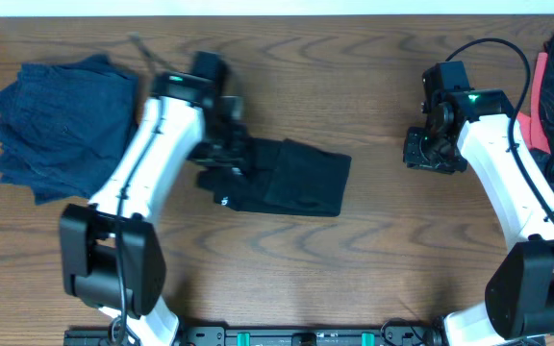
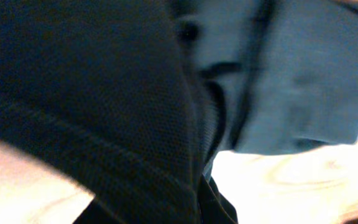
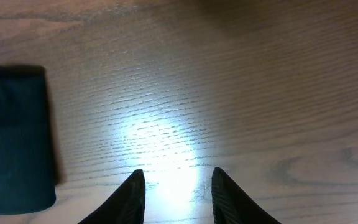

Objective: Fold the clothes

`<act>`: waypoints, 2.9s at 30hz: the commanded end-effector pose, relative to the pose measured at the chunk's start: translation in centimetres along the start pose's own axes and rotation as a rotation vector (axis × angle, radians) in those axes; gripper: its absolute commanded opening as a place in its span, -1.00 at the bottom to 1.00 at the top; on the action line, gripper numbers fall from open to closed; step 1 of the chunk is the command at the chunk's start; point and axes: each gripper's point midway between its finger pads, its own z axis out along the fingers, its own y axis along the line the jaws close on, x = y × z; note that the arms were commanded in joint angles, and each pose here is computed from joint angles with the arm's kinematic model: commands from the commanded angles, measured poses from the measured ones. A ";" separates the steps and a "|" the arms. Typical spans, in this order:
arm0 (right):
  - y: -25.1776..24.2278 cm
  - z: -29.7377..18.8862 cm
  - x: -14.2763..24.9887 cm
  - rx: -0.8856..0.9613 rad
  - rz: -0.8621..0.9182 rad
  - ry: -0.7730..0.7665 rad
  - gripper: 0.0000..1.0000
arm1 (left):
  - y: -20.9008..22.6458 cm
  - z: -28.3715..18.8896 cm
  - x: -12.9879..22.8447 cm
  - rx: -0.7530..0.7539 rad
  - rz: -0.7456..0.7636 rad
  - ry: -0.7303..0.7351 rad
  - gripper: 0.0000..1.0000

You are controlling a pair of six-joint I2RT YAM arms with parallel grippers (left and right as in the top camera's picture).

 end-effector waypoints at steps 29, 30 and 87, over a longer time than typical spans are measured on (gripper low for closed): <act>-0.8 -0.2 0.1 0.019 0.019 0.005 -0.21 | -12.6 2.3 3.1 -0.005 0.361 -0.045 0.00; -0.7 -0.2 0.1 0.017 0.019 0.006 -0.21 | -12.7 2.3 3.2 -0.004 0.365 -0.044 0.05; 6.6 6.8 -0.3 -0.035 -0.128 0.054 -0.31 | -6.8 6.0 -3.4 0.374 0.296 -0.040 0.23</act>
